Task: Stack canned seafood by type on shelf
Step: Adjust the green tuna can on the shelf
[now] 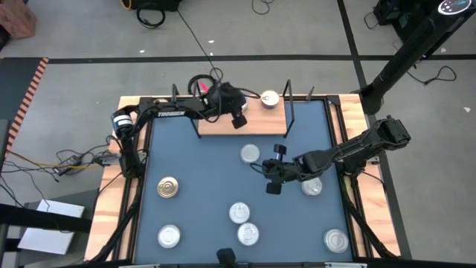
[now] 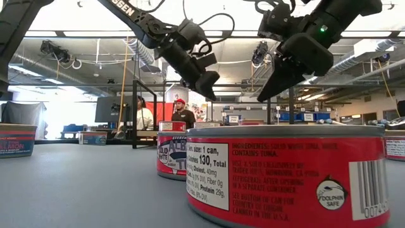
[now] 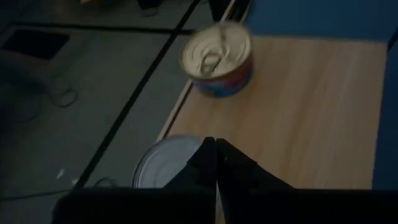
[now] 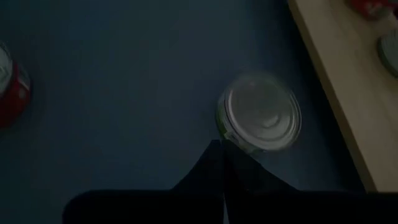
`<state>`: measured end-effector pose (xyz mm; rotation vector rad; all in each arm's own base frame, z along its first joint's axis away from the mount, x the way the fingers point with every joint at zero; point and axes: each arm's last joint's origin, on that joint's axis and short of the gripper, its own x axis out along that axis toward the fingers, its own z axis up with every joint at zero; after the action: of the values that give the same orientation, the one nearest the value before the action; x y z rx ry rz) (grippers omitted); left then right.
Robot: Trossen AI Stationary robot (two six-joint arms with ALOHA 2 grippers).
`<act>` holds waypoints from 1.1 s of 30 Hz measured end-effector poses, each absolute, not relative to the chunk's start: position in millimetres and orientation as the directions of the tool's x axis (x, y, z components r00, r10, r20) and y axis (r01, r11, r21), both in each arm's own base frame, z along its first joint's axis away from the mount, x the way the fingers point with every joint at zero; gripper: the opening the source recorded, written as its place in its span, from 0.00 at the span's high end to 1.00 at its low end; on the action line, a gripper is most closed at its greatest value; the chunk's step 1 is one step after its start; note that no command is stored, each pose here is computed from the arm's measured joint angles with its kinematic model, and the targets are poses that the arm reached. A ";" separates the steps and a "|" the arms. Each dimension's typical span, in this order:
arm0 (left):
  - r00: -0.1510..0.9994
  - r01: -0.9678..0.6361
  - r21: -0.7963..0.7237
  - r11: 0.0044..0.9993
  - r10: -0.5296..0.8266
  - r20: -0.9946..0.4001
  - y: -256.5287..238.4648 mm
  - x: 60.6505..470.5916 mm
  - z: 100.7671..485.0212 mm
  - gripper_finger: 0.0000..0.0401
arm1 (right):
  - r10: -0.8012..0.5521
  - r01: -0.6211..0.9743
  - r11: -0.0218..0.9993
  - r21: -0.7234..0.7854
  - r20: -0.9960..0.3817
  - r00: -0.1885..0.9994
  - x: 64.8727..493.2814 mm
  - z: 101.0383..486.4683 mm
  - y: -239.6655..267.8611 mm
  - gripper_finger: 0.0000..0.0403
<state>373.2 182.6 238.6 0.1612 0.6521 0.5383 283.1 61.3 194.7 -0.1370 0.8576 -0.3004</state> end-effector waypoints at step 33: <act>0.615 -0.358 0.290 0.887 0.458 -0.641 206.3 378.3 185.1 1.00 | -0.261 0.184 0.965 -0.186 -0.677 0.688 286.6 184.6 52.1 1.00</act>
<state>378.3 206.3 185.1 0.1384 0.7766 0.4716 286.6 52.1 184.6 -0.1058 0.7734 -0.2493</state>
